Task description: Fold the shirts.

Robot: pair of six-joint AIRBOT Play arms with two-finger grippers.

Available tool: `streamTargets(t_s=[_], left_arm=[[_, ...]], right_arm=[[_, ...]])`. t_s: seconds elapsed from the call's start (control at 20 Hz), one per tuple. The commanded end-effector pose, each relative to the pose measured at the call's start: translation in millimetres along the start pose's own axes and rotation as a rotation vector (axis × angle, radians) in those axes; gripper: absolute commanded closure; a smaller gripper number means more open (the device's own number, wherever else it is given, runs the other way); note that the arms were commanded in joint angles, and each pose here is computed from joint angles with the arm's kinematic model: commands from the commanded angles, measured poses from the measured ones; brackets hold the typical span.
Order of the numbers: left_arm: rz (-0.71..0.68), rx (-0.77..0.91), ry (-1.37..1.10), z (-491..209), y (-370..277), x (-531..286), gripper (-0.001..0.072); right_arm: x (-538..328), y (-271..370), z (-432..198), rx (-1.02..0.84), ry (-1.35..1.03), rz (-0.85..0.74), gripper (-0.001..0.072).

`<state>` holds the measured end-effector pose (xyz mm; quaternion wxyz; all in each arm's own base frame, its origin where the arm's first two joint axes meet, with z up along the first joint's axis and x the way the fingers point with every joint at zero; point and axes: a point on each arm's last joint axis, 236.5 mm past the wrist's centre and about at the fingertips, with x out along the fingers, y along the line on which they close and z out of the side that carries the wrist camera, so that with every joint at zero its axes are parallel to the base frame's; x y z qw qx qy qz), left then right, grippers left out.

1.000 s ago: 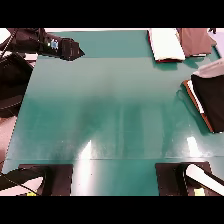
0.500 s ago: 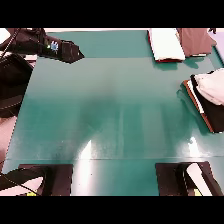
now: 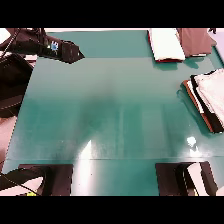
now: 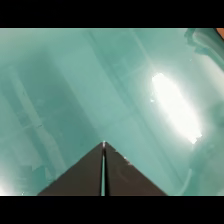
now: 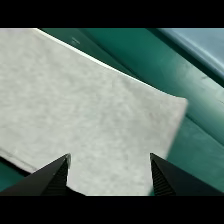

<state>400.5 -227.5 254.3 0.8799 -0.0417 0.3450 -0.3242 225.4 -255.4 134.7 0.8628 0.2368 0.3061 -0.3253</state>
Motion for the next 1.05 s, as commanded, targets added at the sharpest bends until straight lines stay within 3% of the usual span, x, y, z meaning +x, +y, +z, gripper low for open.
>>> streamTargets(t_s=[0.0, 0.25, 0.4, 0.45, 0.5, 0.55, 1.0], left_arm=[[0.000, -0.003, 0.000, -0.1, 0.1, 0.4, 0.0686], [0.000, -0.002, -0.001, 0.2, 0.1, 0.3, 0.0686], [0.000, -0.003, -0.001, 0.2, 0.2, 0.4, 0.0686], [0.000, -0.002, -0.001, 0.2, 0.1, 0.3, 0.0686], [0.000, -0.002, -0.001, 0.3, 0.1, 0.3, 0.0686], [0.000, -0.002, -0.001, 0.2, 0.1, 0.3, 0.0686], [0.000, -0.002, -0.001, 0.2, 0.1, 0.3, 0.0686]], right_arm=[[-9.7, 101.8, 0.5, -0.017, 0.013, 0.303, 0.0128], [-49.2, 262.2, -76.1, -0.347, 0.137, 0.682, 0.0137], [-79.4, 322.6, -126.8, -0.492, 0.197, 0.847, 0.0156], [-87.6, 336.6, -143.1, -0.529, 0.219, 0.888, 0.0294], [-95.3, 348.3, -159.9, -0.566, 0.245, 0.925, 0.0521], [-101.8, 357.0, -174.4, -0.598, 0.268, 0.954, 0.0696], [-114.2, 376.6, -207.0, -0.656, 0.316, 1.013, 0.0696]])
